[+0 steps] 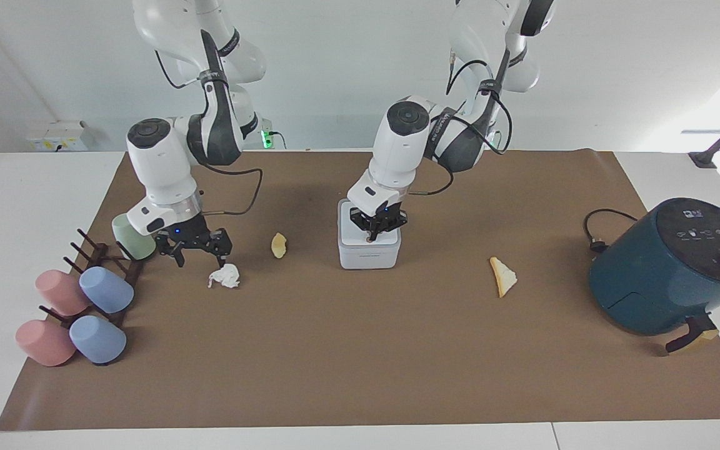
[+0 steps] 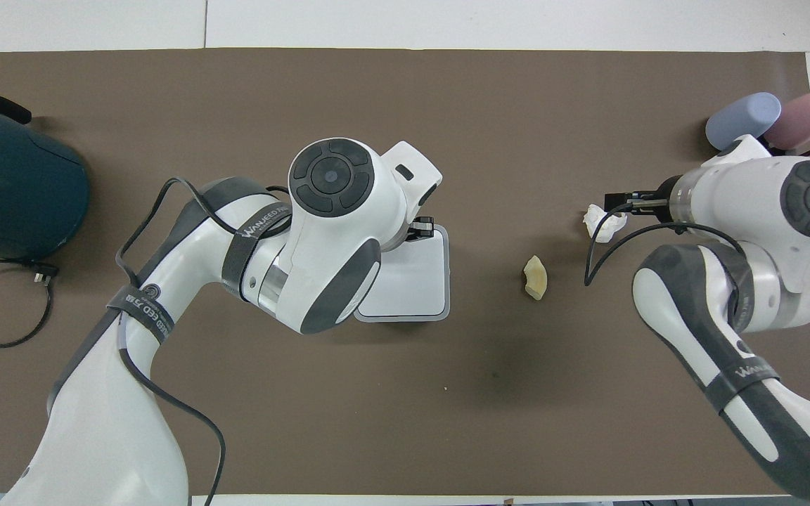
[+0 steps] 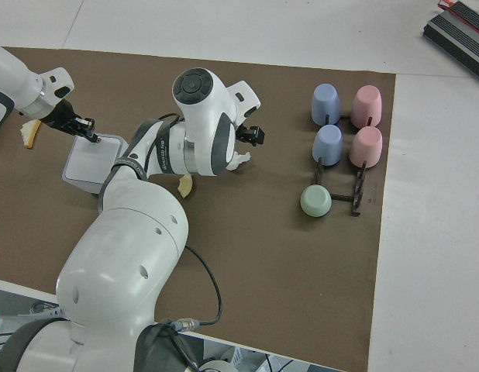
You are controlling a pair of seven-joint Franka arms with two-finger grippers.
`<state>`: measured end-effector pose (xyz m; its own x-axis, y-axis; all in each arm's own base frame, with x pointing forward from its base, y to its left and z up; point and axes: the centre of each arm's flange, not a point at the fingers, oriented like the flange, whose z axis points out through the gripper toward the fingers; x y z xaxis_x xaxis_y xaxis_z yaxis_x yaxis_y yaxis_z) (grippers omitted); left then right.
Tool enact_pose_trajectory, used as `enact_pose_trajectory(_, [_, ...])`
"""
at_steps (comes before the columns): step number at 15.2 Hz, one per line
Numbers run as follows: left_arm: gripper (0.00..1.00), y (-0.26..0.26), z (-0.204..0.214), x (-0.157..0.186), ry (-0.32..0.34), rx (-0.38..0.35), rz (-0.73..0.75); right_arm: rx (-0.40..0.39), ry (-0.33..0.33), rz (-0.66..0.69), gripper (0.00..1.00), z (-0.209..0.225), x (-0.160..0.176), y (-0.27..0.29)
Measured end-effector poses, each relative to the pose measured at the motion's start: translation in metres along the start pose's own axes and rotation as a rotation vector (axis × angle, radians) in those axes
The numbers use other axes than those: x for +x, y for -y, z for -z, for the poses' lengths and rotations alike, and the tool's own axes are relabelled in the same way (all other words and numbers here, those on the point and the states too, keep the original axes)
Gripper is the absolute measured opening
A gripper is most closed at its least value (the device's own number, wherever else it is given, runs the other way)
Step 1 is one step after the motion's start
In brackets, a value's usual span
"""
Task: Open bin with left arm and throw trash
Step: 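Reach the bin lid with the left gripper while the right gripper grasps paper, then open the bin lid with the left gripper while the right gripper lifts paper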
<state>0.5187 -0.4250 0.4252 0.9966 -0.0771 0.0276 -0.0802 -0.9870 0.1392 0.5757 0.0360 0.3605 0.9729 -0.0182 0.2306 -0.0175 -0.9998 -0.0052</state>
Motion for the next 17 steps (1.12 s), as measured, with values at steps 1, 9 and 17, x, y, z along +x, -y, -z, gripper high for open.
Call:
enact_pose_trajectory(1, [0.01,0.0,-0.002,0.001,-0.001,-0.001,0.0,0.003,-0.003,0.006,1.0,-0.01,-0.004,0.004])
enact_pose_trajectory(9, [0.01,-0.001,-0.007,0.001,-0.004,0.003,-0.004,0.008,0.01,0.024,1.0,-0.04,-0.019,0.014])
enact_pose_trajectory(17, [0.01,-0.008,-0.01,-0.004,-0.032,0.034,-0.042,0.014,-0.03,0.024,0.96,-0.051,-0.032,0.013])
